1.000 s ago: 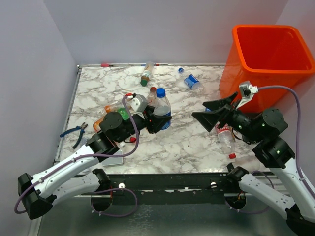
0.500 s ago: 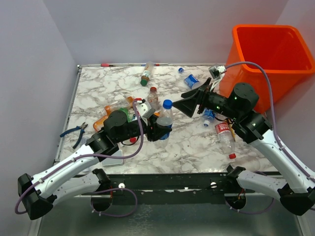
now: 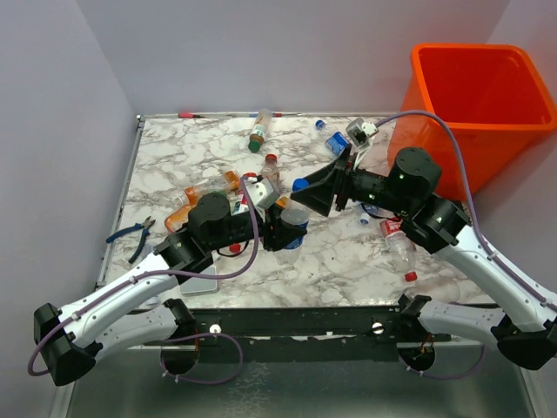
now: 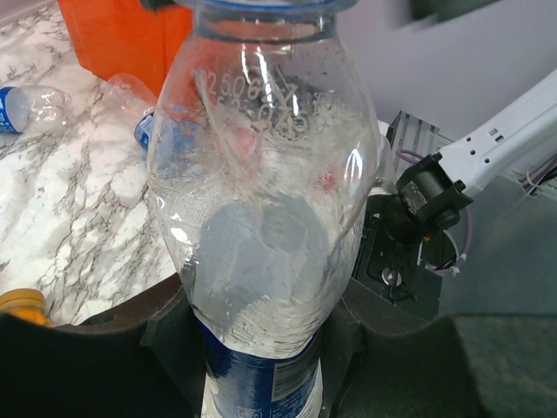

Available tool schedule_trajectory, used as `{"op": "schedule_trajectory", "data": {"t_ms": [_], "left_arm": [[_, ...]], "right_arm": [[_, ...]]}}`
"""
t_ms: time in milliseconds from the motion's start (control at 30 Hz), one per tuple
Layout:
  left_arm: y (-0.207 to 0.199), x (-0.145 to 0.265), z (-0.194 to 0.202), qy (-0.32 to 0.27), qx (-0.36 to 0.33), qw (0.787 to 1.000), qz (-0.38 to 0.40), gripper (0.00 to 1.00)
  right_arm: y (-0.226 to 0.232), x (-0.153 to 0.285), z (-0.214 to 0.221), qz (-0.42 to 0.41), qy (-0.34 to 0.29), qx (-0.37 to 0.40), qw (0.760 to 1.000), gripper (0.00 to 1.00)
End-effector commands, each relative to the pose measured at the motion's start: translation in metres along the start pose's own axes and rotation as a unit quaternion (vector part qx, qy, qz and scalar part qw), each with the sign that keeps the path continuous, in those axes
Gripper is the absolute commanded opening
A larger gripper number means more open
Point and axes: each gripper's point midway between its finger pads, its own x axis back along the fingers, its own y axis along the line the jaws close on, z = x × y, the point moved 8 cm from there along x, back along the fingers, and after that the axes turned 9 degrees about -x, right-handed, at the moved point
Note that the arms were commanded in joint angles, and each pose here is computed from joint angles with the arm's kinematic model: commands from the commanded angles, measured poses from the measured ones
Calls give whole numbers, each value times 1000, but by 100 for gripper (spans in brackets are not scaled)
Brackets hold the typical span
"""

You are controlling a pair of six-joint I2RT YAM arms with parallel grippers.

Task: Put the plastic bottles in the bin
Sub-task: Pick up the plastic bottle at the center of the board, then place the plastic bottle in the trash bin.

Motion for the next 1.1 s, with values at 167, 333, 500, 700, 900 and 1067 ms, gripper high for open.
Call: {"op": "schedule_trajectory", "data": {"t_ms": [167,333,500,700,900,1067], "left_arm": [[-6,1,-12,-14,6,1000,18,22],[0,8,-13,-27,-1,999,-23,94],[18,34,-16,-61,-29,986,-150,99],[38,69,0,-96,-57,950,-293,99],[45,85,21,-124,-55,928,-347,99],[48,85,27,-111,-43,924,-362,99]], "right_arm": [[-2,-14,11,25,51,-1,998,34],[-1,-1,-11,86,0,24,996,1],[2,35,-87,266,-137,109,948,1],[-1,99,-172,511,-373,200,748,1],[-21,138,-245,599,-508,222,578,0],[-81,161,-281,627,-562,181,508,1]]}}
